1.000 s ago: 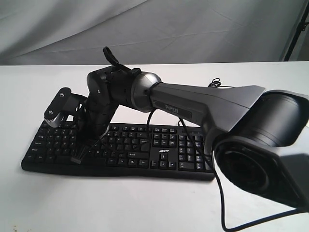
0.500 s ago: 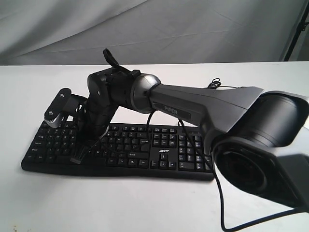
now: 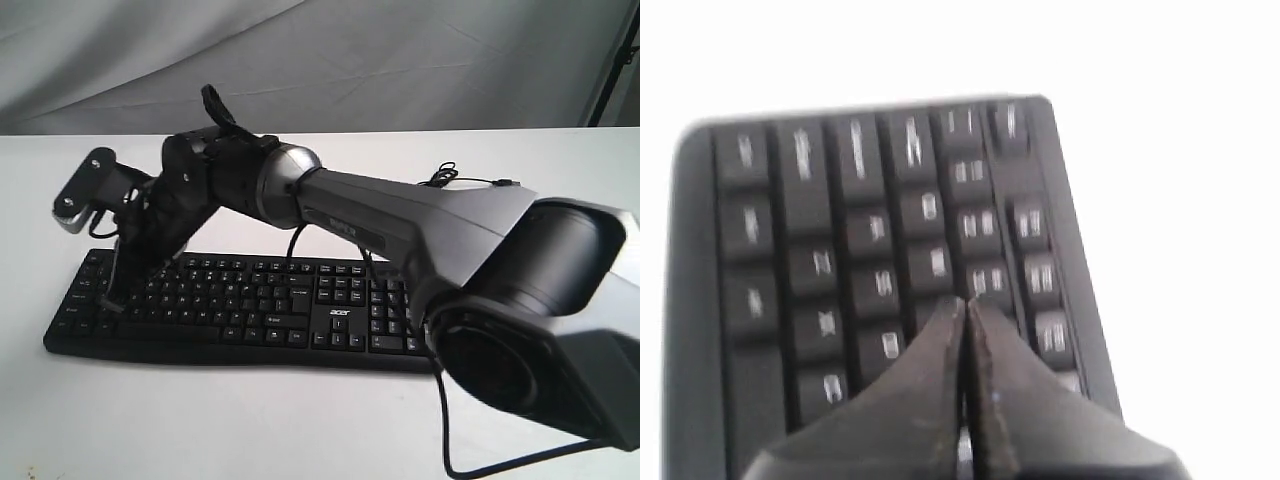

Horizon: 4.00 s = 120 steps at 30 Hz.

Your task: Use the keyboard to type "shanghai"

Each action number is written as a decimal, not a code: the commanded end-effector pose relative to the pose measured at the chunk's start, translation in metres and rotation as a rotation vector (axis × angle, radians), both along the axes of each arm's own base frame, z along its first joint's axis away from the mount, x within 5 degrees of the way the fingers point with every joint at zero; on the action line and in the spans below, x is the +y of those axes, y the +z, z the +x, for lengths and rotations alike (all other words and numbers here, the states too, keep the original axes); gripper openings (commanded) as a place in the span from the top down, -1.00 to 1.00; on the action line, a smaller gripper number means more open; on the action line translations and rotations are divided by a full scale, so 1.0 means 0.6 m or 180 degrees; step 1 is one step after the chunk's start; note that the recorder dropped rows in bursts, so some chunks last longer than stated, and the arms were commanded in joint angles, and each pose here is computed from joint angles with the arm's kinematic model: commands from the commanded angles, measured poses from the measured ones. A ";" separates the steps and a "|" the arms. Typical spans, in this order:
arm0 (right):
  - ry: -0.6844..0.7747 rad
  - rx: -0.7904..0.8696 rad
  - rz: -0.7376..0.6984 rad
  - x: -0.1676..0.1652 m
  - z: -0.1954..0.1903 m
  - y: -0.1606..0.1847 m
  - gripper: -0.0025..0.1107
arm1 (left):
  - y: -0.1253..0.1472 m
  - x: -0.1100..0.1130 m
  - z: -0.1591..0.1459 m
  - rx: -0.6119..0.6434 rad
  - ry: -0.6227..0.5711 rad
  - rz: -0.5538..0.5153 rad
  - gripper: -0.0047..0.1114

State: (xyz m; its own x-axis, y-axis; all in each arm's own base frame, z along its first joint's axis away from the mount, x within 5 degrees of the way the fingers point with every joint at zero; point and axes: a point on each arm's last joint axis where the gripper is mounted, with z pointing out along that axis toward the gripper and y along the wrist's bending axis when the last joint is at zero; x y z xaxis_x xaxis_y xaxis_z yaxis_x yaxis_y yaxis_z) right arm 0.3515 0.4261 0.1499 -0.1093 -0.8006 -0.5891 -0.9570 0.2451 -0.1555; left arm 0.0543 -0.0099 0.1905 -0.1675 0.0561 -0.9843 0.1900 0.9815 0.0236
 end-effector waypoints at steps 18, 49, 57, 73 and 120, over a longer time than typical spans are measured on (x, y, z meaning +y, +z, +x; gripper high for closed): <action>0.0146 0.0243 0.0268 0.068 0.003 -0.035 0.96 | -0.001 0.000 0.000 -0.0011 -0.0012 -0.0009 0.92; 0.0132 0.0312 0.0178 0.066 0.001 -0.051 0.96 | -0.001 0.000 0.000 -0.0011 -0.0012 -0.0009 0.92; 0.0121 0.0229 0.0119 0.064 0.005 -0.048 0.96 | -0.001 0.000 0.000 -0.0011 -0.0012 -0.0009 0.92; 0.0205 0.0164 -0.0475 0.008 0.012 0.017 0.96 | -0.001 0.000 0.000 -0.0011 -0.0012 -0.0009 0.92; -0.0271 0.0216 -0.0490 -0.106 0.018 -0.022 0.96 | -0.001 0.000 0.000 -0.0011 -0.0012 -0.0009 0.92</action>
State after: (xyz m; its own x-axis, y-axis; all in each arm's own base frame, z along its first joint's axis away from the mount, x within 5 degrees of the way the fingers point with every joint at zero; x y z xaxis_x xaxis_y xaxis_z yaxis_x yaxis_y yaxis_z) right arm 0.3612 0.3651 0.1325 -0.2204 -0.8683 -0.4444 -0.9460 0.3012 -0.1194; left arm 0.0543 -0.0099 0.1905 -0.1675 0.0561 -0.9843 0.1900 0.9815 0.0236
